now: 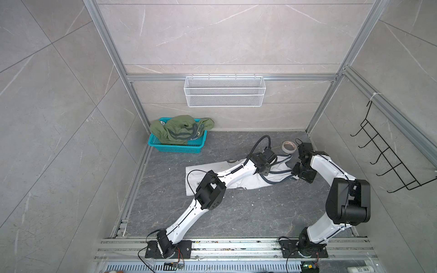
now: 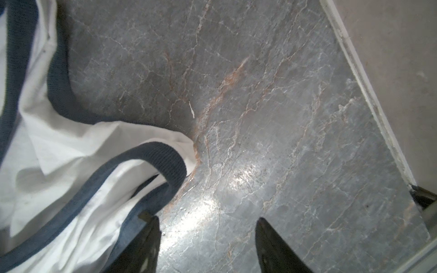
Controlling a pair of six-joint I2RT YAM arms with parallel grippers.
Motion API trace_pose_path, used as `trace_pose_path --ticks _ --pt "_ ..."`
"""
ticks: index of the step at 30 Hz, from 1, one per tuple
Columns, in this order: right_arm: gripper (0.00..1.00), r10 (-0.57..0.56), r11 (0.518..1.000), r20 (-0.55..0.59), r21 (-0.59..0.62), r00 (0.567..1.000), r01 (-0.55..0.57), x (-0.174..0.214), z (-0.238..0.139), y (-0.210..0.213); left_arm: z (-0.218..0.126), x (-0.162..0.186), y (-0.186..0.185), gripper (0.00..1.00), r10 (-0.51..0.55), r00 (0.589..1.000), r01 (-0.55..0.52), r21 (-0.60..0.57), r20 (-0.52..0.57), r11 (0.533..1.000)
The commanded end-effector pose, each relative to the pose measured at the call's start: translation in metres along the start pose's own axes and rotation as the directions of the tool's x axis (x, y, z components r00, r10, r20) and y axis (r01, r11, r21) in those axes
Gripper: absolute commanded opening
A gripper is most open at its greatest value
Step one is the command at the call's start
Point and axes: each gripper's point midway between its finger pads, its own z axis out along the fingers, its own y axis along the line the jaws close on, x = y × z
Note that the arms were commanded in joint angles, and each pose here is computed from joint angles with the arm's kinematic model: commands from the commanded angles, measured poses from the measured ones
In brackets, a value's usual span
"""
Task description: Fold and stack the tank tops
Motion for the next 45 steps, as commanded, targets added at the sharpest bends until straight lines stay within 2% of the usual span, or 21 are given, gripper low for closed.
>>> trace_pose_path --ticks 1,6,12,14,21,24,29,36,41,45 --pt "0.65 0.032 0.999 0.011 -0.020 0.999 -0.032 0.001 -0.002 0.000 0.000 -0.002 0.016 0.45 0.027 1.000 -0.027 -0.095 0.002 0.995" --pt "0.65 0.039 0.999 0.004 -0.005 0.999 -0.039 0.003 0.000 -0.003 0.008 -0.001 0.017 0.40 0.037 0.999 -0.037 -0.116 0.003 0.993" --pt "0.63 0.052 0.998 -0.004 0.026 0.999 -0.052 0.002 0.007 -0.009 0.016 -0.002 0.016 0.20 0.052 0.999 -0.050 -0.119 0.009 0.992" --pt "0.61 0.050 0.999 -0.015 0.019 0.999 -0.050 0.002 0.010 -0.006 0.015 -0.006 0.017 0.14 0.052 0.998 -0.049 -0.125 0.022 0.991" --pt "0.59 0.039 0.997 -0.005 -0.060 0.999 -0.039 -0.007 0.007 0.011 0.002 -0.027 0.023 0.04 0.033 0.996 -0.022 -0.127 0.083 0.992" --pt "0.58 0.034 0.998 -0.016 -0.061 0.999 -0.035 -0.010 0.013 0.016 -0.004 -0.038 0.028 0.03 0.017 0.993 -0.003 -0.122 0.115 0.992" --pt "0.57 0.047 0.999 -0.038 0.028 0.998 -0.046 -0.018 0.034 0.011 -0.007 -0.048 0.041 0.03 -0.026 0.990 0.042 -0.115 0.139 0.992" --pt "0.55 0.087 0.993 -0.029 0.086 0.996 -0.084 -0.036 0.050 0.001 -0.003 -0.050 0.053 0.03 -0.066 0.988 0.081 -0.106 0.138 0.991" --pt "0.55 0.100 0.987 -0.034 0.132 0.994 -0.095 -0.046 0.063 -0.004 0.006 -0.044 0.052 0.11 -0.075 0.990 0.086 -0.085 0.117 0.993" --pt "0.56 0.100 0.988 -0.042 0.125 0.994 -0.094 -0.054 0.068 0.001 0.012 -0.037 0.045 0.25 -0.067 0.994 0.072 -0.049 0.085 0.996"
